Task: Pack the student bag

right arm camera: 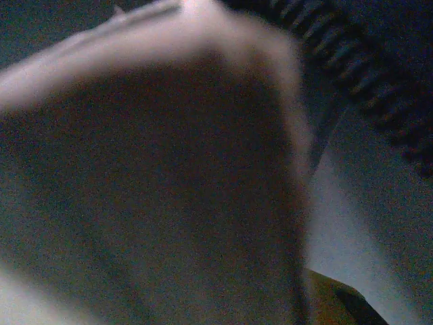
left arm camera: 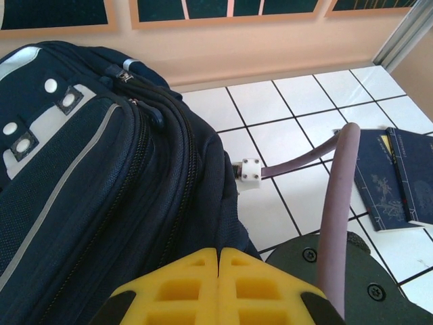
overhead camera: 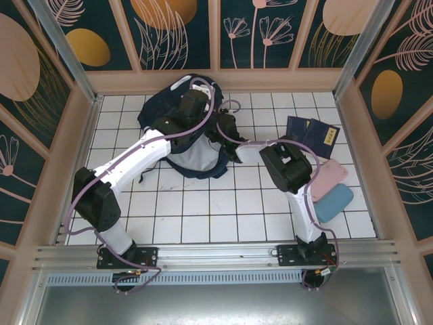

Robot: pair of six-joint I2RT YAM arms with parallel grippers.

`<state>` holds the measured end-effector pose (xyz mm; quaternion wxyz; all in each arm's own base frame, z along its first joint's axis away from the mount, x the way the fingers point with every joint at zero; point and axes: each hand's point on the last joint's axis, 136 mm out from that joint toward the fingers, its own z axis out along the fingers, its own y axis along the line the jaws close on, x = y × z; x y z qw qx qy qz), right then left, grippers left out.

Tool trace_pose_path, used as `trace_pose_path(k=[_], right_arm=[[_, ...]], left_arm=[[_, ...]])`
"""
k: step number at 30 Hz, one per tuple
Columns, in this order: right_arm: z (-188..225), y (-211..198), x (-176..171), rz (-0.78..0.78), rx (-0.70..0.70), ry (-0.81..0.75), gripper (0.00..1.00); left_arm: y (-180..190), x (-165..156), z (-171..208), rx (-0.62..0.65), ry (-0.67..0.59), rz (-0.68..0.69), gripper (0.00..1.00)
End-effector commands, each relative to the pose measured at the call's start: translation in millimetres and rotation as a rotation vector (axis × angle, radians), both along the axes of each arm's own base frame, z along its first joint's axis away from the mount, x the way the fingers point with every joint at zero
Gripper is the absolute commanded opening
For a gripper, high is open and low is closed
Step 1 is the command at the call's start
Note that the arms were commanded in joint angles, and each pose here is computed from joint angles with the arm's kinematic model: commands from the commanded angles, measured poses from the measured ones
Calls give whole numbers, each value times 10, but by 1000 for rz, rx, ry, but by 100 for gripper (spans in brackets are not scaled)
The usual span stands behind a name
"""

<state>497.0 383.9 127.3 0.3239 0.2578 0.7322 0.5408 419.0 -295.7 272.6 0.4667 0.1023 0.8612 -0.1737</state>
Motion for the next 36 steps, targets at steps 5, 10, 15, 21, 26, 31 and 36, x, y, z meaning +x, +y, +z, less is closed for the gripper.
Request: trace_pose_path(k=[5, 10, 15, 21, 26, 31, 36], right_arm=[[494, -45, -19, 19, 96, -52, 52], [542, -274, -214, -6, 88, 42, 61], [469, -445, -492, 7, 73, 124, 62], [481, -546, -830, 79, -1, 153, 67], [427, -634, -1202, 205, -107, 97, 64], [521, -1024, -1577, 216, -299, -24, 62], [559, -1691, -1627, 58, -534, -39, 69]], left_arm=[[29, 92, 709, -98, -124, 111, 0], [78, 146, 821, -121, -150, 153, 0], [97, 186, 916, -124, -164, 176, 0], [138, 194, 886, -109, -162, 196, 0], [162, 183, 807, -92, -154, 200, 0], [233, 89, 663, -57, -134, 189, 0], [320, -36, 485, -27, -105, 180, 0]])
